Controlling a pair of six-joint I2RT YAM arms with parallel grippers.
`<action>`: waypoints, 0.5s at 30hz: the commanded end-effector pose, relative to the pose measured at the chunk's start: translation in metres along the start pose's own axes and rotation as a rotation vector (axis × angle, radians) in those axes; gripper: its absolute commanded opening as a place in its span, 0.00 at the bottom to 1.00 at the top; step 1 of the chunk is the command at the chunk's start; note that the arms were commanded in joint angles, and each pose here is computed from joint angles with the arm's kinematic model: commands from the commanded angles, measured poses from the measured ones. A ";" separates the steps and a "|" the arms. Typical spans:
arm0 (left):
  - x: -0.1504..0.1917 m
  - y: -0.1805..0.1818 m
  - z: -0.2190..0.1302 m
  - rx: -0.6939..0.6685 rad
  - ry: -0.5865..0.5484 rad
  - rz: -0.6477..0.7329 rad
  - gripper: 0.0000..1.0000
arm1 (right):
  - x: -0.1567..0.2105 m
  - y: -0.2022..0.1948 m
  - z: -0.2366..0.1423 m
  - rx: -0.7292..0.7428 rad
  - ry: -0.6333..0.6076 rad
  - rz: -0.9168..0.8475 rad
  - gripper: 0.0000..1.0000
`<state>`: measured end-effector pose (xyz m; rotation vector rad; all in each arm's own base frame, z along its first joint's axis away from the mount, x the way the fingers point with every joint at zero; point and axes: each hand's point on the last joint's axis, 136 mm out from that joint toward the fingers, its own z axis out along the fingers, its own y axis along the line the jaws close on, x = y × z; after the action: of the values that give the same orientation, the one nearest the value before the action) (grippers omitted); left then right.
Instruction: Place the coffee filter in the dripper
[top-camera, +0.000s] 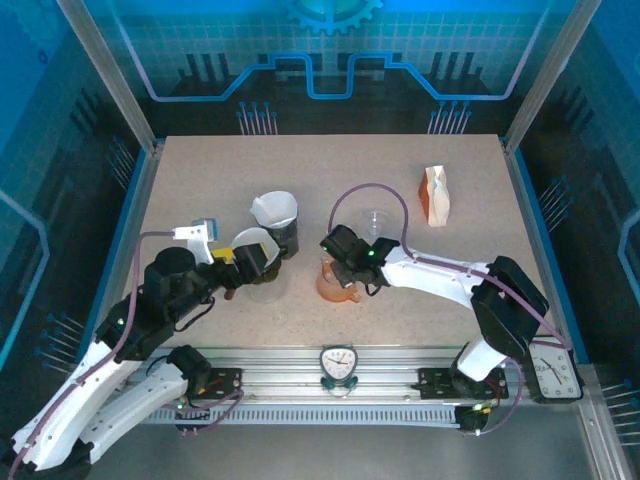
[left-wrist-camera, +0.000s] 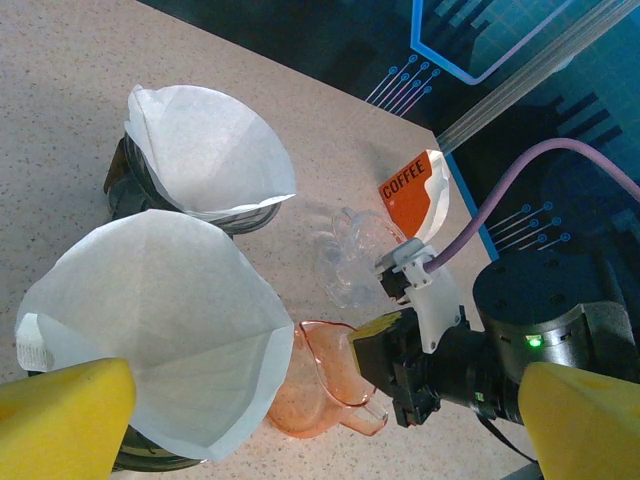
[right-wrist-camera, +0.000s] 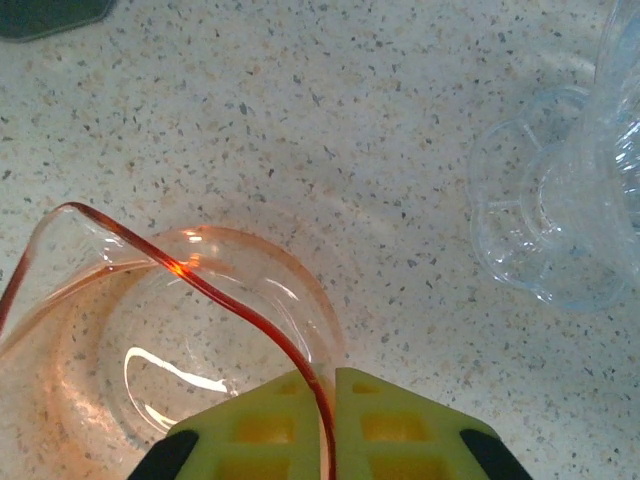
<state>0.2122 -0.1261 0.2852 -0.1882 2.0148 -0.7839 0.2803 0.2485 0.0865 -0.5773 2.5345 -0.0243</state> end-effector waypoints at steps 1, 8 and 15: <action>-0.002 0.003 -0.001 -0.015 -0.011 -0.026 0.99 | -0.002 -0.001 -0.001 0.024 -0.026 0.025 0.14; 0.001 0.005 0.001 -0.020 -0.003 -0.036 0.99 | -0.015 -0.003 -0.015 0.016 -0.076 0.048 0.39; 0.005 0.006 0.003 -0.019 0.018 -0.040 0.99 | -0.036 -0.008 -0.043 -0.008 -0.178 0.101 0.62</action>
<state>0.2121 -0.1261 0.2843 -0.2111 2.0196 -0.7963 0.2866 0.2481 0.1189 -0.4868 2.4542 0.0290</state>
